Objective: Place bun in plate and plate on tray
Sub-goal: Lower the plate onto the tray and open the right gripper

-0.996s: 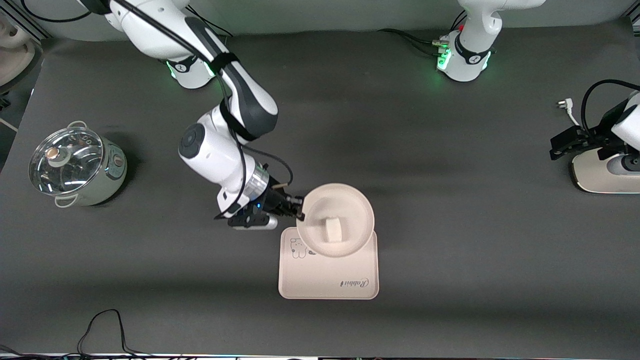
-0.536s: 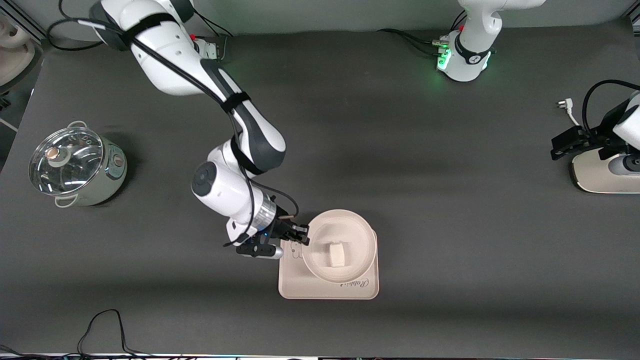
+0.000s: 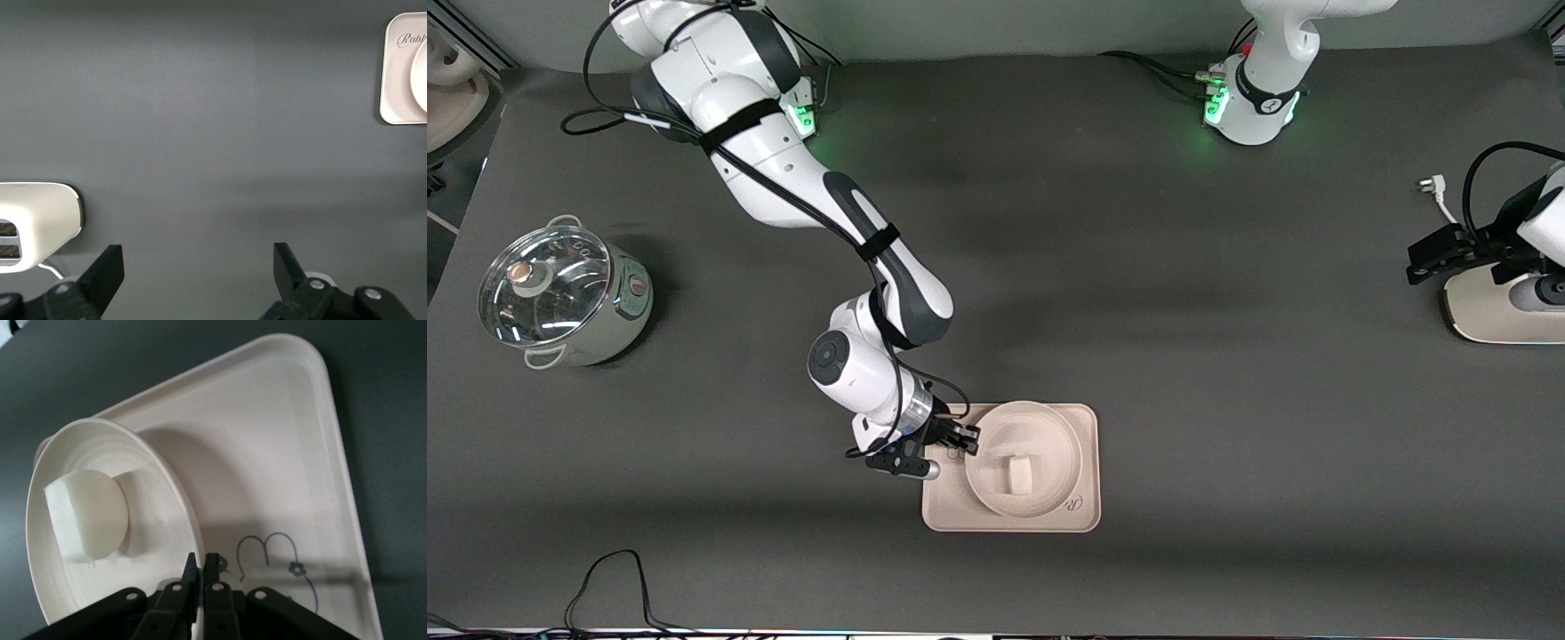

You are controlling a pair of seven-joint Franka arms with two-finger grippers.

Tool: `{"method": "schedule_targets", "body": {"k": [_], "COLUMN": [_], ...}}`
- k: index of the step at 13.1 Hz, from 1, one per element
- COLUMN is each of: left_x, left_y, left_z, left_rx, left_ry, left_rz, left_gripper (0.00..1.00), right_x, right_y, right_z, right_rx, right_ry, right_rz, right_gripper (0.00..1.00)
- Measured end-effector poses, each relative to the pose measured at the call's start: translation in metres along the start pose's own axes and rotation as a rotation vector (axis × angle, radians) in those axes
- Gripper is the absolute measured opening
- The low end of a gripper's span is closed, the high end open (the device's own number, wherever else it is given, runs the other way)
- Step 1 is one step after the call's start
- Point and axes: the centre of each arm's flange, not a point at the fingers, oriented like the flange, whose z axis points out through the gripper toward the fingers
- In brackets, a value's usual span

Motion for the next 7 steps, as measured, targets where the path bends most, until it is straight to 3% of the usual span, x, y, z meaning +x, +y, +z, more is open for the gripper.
{"method": "schedule_targets", "body": {"k": [5,7], "left_x": [-0.0001,-0.0002], "left_y": [0.0006,0.0010], "left_z": [0.0000,-0.0002], "left_rx": [0.000,0.000], "left_ry": [-0.001,0.000], "left_rz": [0.001,0.002], "left_gripper": [1.00,1.00], "right_x": [0.0013,0.0018], "right_y": [0.0029,0.0031], "right_z": [0.0060,0.0059], "right_rx": [-0.001,-0.001], "right_ry": [0.000,0.001], "right_rz": [0.002,0.003], "right_gripper": [0.05,0.21]}}
